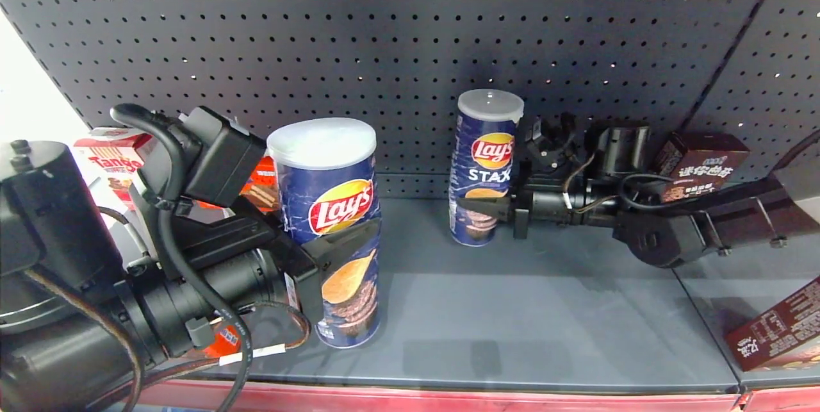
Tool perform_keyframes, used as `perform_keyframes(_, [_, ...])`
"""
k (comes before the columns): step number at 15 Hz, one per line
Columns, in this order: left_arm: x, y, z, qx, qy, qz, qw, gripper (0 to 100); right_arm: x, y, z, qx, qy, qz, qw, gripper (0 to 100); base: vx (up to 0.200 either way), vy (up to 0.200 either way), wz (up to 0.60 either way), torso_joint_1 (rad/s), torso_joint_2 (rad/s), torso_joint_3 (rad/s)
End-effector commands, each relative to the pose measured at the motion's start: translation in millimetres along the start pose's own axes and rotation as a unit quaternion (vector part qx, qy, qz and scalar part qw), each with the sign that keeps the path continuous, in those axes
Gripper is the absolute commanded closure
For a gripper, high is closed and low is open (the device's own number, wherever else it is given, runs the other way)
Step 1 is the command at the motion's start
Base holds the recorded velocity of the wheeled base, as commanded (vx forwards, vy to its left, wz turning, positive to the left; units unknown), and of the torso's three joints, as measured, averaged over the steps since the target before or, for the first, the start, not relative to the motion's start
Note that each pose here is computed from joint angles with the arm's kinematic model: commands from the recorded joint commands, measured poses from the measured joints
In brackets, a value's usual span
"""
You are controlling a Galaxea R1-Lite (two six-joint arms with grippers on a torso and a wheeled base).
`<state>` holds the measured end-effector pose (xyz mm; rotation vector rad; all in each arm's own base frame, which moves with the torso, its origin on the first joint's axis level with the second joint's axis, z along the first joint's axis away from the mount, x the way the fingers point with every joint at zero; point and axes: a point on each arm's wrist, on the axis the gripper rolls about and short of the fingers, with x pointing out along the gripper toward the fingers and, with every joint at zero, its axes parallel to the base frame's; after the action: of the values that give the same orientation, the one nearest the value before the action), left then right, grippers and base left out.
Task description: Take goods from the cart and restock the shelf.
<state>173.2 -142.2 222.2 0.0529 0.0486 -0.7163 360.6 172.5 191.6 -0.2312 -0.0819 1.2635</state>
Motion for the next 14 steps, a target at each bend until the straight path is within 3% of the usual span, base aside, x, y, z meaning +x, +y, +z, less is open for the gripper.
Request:
perform_keyframes(1, [-8,-0.2,-2.5,0.001,-0.006,0.001,1.0,100,-36,44,36,-0.011,-0.01,0.003,1.0,100,0.0,0.0,0.0,0.0,0.0,0.0])
perform_keyframes(4, [-20,-0.7,-6.7,0.0,-0.023,0.003,0.9997,100,-53,90,40,-0.013,-0.012,0.014,1.0,100,0.0,0.0,0.0,0.0,0.0,0.0])
perform_keyframes(7, [-24,-0.3,-8.7,0.0,-0.022,0.016,0.9996,100,-70,131,24,-0.011,-0.011,0.03,0.999,100,0.0,0.0,0.0,0.0,0.0,0.0])
perform_keyframes(12, [-27,-0.3,-8.2,0.0,-0.025,0.017,0.9995,100,-74,151,-2,-0.001,0.008,0.022,1.0,100,0.0,0.0,0.0,0.0,0.0,0.0])
perform_keyframes(14, [-28,-0.8,-11.6,0.0,-0.019,0.016,0.9997,100,-66,150,-11,0.003,0.013,0.022,1.0,100,0.0,0.0,0.0,0.0,0.0,0.0])
